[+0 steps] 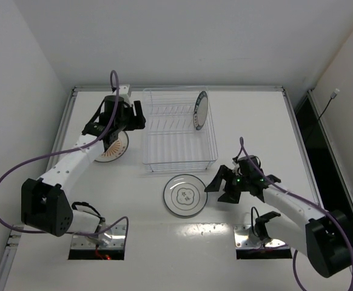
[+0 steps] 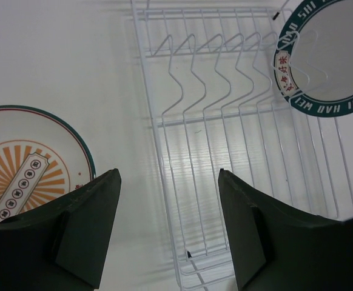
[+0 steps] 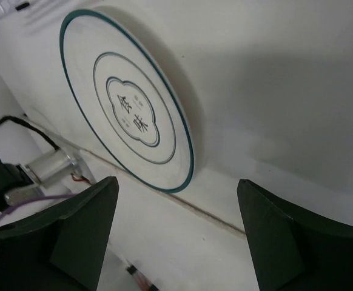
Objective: Load the plates into the dish rack
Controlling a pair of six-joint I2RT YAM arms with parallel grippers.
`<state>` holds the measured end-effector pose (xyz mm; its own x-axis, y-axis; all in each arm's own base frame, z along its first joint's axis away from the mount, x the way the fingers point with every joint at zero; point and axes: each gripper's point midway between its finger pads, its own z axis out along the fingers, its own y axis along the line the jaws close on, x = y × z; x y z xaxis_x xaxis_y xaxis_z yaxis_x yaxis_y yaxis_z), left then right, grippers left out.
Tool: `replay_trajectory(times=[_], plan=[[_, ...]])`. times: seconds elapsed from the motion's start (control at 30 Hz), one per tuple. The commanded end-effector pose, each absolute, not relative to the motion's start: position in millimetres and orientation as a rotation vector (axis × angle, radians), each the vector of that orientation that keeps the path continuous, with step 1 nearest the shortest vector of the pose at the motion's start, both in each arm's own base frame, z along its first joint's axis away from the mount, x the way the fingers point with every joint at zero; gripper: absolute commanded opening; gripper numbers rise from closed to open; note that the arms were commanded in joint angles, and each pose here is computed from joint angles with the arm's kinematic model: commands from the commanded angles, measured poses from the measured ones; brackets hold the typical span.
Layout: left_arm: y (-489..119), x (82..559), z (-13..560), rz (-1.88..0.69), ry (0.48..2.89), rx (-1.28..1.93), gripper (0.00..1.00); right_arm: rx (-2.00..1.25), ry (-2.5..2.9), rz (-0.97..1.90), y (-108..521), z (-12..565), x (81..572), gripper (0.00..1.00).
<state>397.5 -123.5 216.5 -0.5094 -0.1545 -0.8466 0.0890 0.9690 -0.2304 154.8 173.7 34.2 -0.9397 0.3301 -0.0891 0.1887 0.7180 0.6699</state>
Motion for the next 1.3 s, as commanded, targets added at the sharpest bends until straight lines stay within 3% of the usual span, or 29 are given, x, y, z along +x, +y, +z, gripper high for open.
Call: replay_trajectory(times=[0.0,0.27,0.4,0.47,0.8,0.87,1.27], plan=[[-139,396,227,-0.376,2.044,0.019,0.63,0.653,2.623,1.11,182,36,165,0.76],[-142,396,231,-0.397,2.037,0.031,0.63,0.753,2.655,0.951,184,23,160,0.73],[-142,395,236,-0.399,2.026,0.031,0.63,0.716,2.716,0.933,193,13,163,0.6],[-142,395,236,-0.399,2.026,0.031,0.63,0.697,2.763,0.94,199,6,161,0.58],[-140,395,231,-0.388,2.034,0.025,0.63,0.639,2.792,0.97,210,-3,165,0.15],[-140,395,231,-0.388,2.034,0.025,0.63,0.581,2.822,0.976,210,-2,160,0.02],[-115,395,224,-0.251,2.05,-0.072,0.63,0.021,2.72,0.949,206,95,134,0.0]])
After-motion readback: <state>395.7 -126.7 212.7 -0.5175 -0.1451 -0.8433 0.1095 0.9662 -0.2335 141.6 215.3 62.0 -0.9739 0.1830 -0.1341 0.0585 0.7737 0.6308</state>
